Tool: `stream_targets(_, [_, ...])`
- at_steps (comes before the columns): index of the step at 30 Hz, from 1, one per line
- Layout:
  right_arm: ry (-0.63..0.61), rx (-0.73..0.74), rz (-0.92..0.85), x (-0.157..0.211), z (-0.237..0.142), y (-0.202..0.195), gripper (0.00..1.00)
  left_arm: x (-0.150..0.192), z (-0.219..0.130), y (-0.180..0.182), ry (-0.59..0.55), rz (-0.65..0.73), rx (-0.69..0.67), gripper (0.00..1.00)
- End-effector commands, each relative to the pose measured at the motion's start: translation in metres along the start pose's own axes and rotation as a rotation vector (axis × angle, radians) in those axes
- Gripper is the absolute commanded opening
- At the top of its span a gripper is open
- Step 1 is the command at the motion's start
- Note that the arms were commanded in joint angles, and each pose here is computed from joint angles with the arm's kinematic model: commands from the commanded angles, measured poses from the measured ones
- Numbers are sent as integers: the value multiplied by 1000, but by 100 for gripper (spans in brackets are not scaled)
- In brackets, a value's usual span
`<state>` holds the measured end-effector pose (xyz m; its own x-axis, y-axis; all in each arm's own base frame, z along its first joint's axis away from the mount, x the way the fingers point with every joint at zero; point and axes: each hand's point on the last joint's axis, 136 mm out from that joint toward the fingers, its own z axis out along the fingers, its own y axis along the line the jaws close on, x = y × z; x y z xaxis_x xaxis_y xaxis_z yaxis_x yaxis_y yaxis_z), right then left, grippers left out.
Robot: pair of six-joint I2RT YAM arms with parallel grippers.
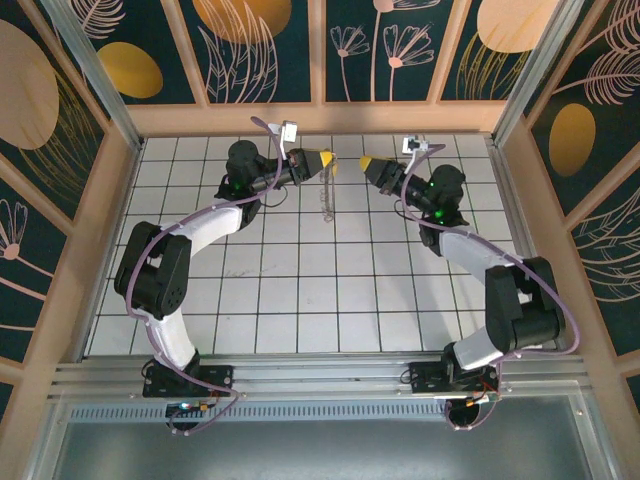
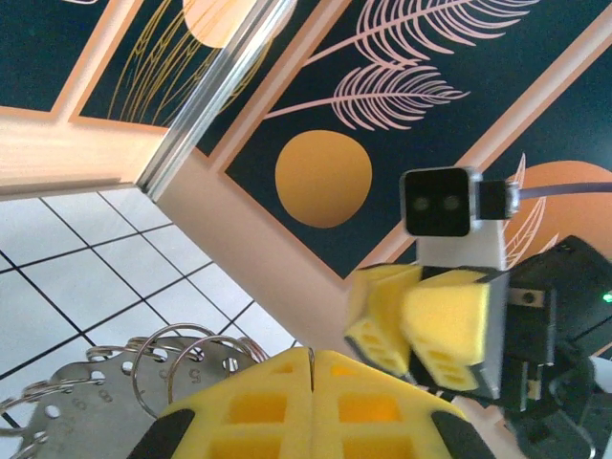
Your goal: Put the keys on the keyring
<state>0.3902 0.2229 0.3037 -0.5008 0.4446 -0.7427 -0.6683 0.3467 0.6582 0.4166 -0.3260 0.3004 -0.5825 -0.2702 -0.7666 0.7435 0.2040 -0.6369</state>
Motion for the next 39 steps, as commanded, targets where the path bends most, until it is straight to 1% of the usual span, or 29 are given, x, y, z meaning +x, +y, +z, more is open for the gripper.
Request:
stream_targets(1, [-6, -119, -26, -6, 11, 28, 20, -13, -2, -26, -33, 61, 66, 0])
stream_targets(5, [12, -119, -17, 2, 21, 24, 18, -13, -1, -27, -30, 60, 70, 0])
stream_targets(11, [5, -98, -12, -1, 30, 13, 16, -11, 0, -29, -25, 60, 76, 0])
stream_targets(17, [41, -121, 6, 4, 41, 11, 13, -11, 1, -30, -22, 63, 80, 0])
stream_targets(22, [110, -163, 7, 24, 46, 23, 9, -12, 3, -27, -28, 60, 74, 0])
stream_targets(27, [151, -163, -5, 45, 44, 32, 8, -13, 2, -25, -39, 62, 64, 0])
stream_targets(32, [137, -140, -8, 47, 39, 31, 8, -12, 2, -25, -36, 58, 66, 0])
stream_targets(39, [77, -142, -2, 37, 34, 31, 9, -12, 2, -29, -35, 60, 75, 0])
